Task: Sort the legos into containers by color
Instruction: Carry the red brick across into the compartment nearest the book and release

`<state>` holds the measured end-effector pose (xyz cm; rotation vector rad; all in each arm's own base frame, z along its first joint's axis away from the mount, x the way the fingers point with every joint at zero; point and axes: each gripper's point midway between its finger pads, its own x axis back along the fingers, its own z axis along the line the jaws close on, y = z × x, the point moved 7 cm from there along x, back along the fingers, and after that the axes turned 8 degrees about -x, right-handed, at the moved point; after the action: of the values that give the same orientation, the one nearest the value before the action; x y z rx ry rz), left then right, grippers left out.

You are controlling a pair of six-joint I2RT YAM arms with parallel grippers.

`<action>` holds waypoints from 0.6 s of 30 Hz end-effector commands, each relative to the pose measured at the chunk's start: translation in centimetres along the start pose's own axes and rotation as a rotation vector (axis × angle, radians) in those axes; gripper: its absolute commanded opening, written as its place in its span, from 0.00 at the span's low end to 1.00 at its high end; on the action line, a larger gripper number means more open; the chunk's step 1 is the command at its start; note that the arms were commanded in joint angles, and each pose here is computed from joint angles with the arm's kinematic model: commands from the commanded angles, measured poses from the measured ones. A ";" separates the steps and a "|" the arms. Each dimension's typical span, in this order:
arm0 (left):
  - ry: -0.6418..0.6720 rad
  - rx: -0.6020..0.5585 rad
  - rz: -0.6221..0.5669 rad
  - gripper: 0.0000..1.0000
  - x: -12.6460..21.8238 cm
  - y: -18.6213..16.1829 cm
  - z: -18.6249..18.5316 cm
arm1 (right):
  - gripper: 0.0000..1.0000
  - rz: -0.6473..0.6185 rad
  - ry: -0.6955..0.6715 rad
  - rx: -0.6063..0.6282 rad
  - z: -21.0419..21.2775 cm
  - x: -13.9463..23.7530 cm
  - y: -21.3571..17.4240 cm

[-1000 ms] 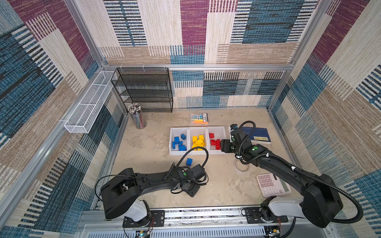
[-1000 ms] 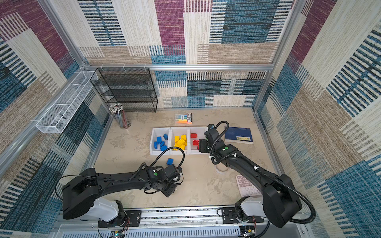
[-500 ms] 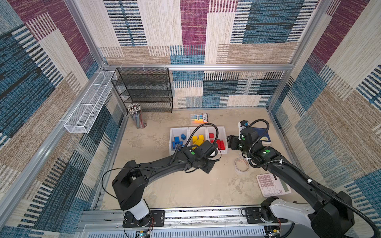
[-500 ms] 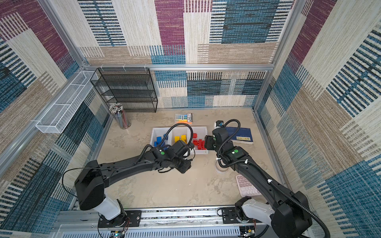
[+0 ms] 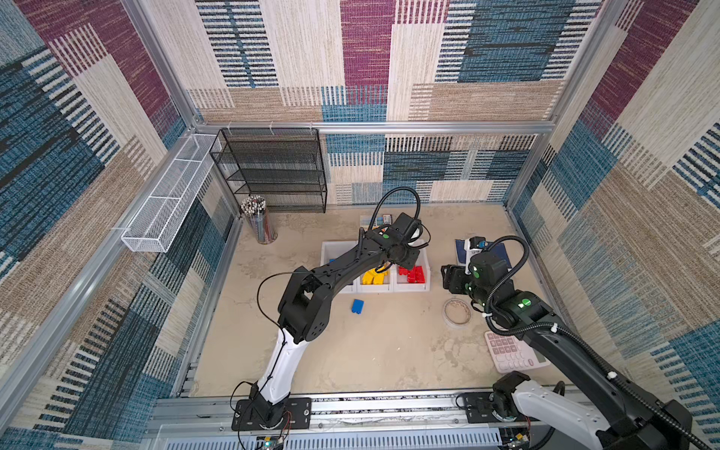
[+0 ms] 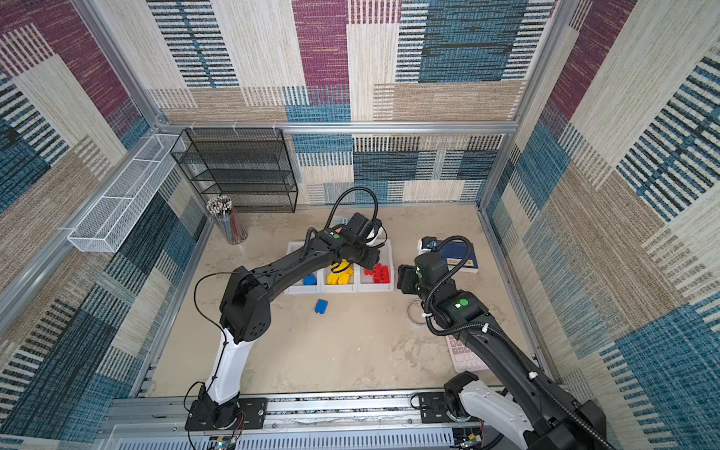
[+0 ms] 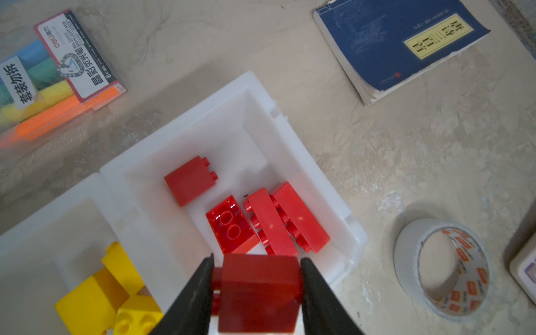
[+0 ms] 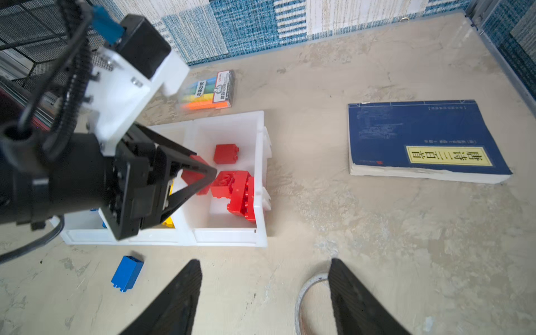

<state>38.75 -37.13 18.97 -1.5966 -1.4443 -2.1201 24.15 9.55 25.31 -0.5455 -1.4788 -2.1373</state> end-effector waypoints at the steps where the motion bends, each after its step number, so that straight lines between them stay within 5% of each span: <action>1: 0.025 -0.015 -0.007 0.56 0.0 0.6 0.5 | 0.73 0.013 0.002 -0.015 -0.2 0.3 -0.4; 11: 0.014 0.055 -0.052 0.63 1.5 0.0 0.6 | 0.75 0.033 0.017 -0.012 -0.2 0.3 -0.8; 18: 0.023 0.125 -0.109 0.63 5.9 -1.9 2.2 | 0.75 0.054 0.032 -0.006 -0.1 0.0 -1.2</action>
<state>36.74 -33.02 21.17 -1.5290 -1.5574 -2.0742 23.35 9.57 24.52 -0.5588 -1.4435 -2.1019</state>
